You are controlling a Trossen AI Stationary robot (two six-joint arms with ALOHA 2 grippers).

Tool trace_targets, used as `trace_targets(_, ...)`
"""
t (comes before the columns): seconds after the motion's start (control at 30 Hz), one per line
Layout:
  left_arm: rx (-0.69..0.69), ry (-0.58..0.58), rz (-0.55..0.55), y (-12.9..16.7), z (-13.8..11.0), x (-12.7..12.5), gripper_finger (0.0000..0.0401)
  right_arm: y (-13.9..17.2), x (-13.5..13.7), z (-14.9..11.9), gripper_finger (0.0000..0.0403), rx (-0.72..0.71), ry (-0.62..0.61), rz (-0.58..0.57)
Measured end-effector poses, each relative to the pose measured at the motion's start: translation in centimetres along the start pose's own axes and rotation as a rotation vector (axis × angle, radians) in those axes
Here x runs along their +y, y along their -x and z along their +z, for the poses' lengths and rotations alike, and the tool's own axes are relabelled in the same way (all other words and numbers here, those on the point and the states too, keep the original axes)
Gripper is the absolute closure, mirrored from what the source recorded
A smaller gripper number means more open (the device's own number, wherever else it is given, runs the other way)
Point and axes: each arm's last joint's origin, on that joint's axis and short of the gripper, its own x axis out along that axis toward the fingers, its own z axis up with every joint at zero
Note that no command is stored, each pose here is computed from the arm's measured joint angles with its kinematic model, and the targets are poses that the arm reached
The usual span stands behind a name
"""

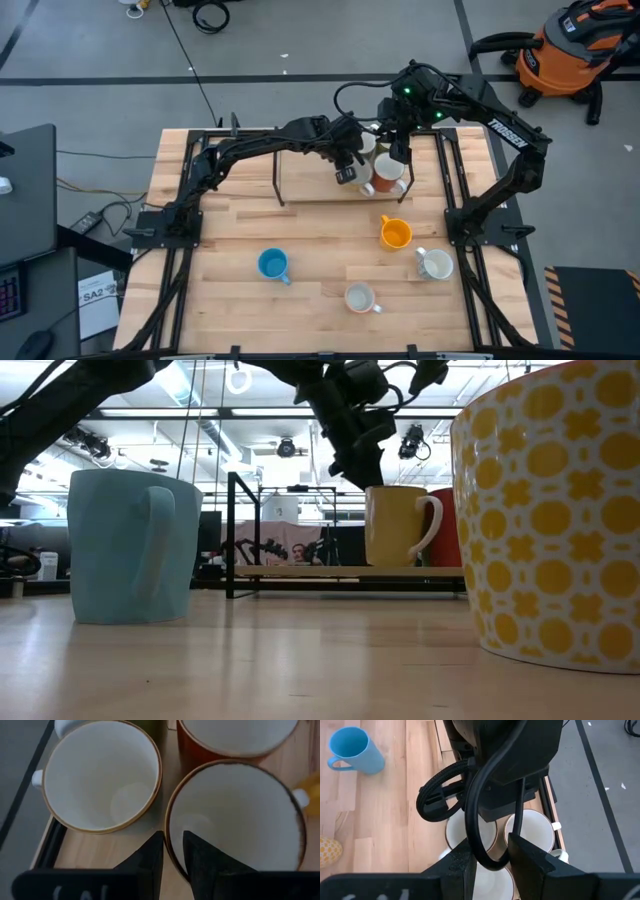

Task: Place coffee mugs
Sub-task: Put the light yellow cup on the shelf aligned with the light blue cup

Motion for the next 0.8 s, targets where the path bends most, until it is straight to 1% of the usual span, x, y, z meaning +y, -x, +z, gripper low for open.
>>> trace_targets(0.1, -0.015, 0.043, 0.0, 0.0, 0.15, 0.01, 0.0321, -0.02, 0.0, 0.01, 0.0286, 0.0, 0.0, 0.0)
trace_targets(0.67, -0.017, 0.049, 0.001, 0.02, 0.16, 0.03, 0.0321, -0.02, 0.0, -0.01, 0.0286, 0.002, 0.0, 0.001)
trace_targets(0.8, -0.017, 0.073, 0.001, 0.03, 0.17, 0.03, 0.0321, -0.02, 0.0, -0.01, 0.0286, 0.002, 0.0, 0.001)
